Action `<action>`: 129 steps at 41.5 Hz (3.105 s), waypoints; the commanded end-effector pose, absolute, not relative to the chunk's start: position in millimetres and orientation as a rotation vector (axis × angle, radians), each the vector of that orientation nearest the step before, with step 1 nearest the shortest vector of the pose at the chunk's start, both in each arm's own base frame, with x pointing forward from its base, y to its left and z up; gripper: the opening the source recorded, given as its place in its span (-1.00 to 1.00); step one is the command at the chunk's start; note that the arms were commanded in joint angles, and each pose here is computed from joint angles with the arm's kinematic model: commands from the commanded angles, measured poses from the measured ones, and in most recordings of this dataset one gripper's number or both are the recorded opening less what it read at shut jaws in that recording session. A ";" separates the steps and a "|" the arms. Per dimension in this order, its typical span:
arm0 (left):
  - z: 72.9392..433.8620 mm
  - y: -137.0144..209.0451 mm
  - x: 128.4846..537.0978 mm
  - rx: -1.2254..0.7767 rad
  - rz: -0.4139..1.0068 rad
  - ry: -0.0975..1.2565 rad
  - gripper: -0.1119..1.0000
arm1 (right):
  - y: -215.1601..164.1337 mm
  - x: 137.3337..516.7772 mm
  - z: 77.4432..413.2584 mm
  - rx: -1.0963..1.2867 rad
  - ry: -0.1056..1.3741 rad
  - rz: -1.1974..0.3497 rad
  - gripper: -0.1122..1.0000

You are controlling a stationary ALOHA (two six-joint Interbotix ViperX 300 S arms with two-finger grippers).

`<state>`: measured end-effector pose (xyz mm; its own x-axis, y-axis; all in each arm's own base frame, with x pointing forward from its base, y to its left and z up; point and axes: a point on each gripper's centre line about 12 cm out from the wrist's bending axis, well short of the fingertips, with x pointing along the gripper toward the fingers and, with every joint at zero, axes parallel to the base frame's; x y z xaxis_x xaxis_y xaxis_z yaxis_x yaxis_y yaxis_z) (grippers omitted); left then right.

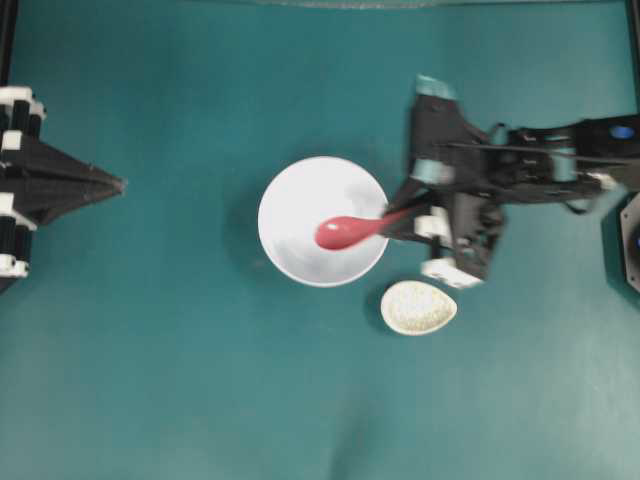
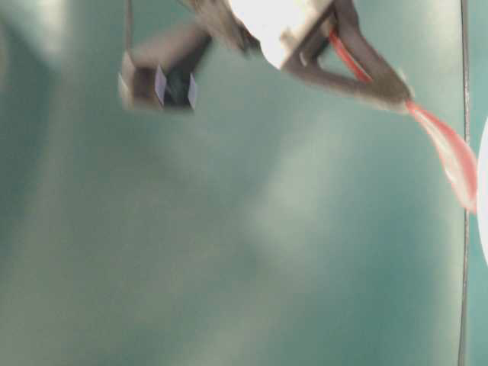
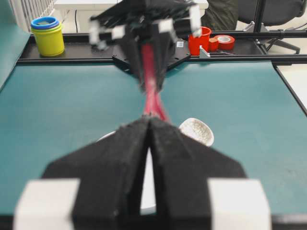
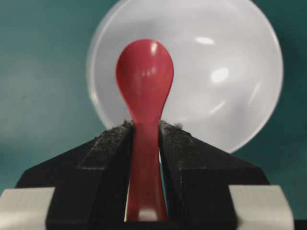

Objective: Scoop the yellow hexagonal prism block from the bowl with a spoon using the right arm.
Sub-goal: 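Carry the spoon back and lay it on the spoon rest, open right gripper, then raise the right gripper and move it over the white bowl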

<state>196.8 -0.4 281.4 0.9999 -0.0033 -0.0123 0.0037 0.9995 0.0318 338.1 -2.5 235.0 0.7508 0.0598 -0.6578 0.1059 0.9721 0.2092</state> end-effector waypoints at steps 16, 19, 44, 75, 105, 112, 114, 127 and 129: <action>286.3 -0.2 199.2 0.036 -0.002 0.003 -0.80 | 39.8 268.4 228.7 0.250 0.478 0.077 -0.37; 286.5 -0.2 199.2 0.036 -0.002 0.002 -0.80 | 46.2 262.1 215.0 0.253 0.477 0.091 -0.37; 286.3 -0.2 199.2 0.036 -0.002 0.003 -0.80 | 61.5 251.4 140.2 0.297 0.574 0.054 -0.37; 285.7 -0.2 199.7 0.036 -0.002 0.006 -0.80 | 62.3 249.4 133.1 0.326 0.609 0.033 -0.08; 286.2 -0.2 199.7 0.036 -0.003 0.002 -0.80 | 30.1 278.2 213.4 0.329 0.534 0.009 0.03; 287.0 -0.5 199.8 0.036 -0.004 -0.002 -0.80 | 15.2 303.5 241.0 0.268 0.565 0.003 0.03; 287.0 -0.2 199.8 0.038 -0.003 -0.002 -0.80 | 10.4 312.1 246.6 0.255 0.577 -0.003 0.03; 286.7 -0.5 199.4 0.036 -0.004 -0.002 -0.80 | -20.6 368.7 248.4 0.175 0.699 -0.048 0.03; 287.3 -0.5 199.5 0.036 -0.004 -0.003 -0.80 | -25.5 378.6 249.0 0.167 0.708 -0.055 0.03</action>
<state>197.5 -0.4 280.5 0.9999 -0.0033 -0.0169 0.0038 0.9995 0.0318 361.9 -17.1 234.5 0.7440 0.0229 -0.6678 0.1027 0.9836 0.1483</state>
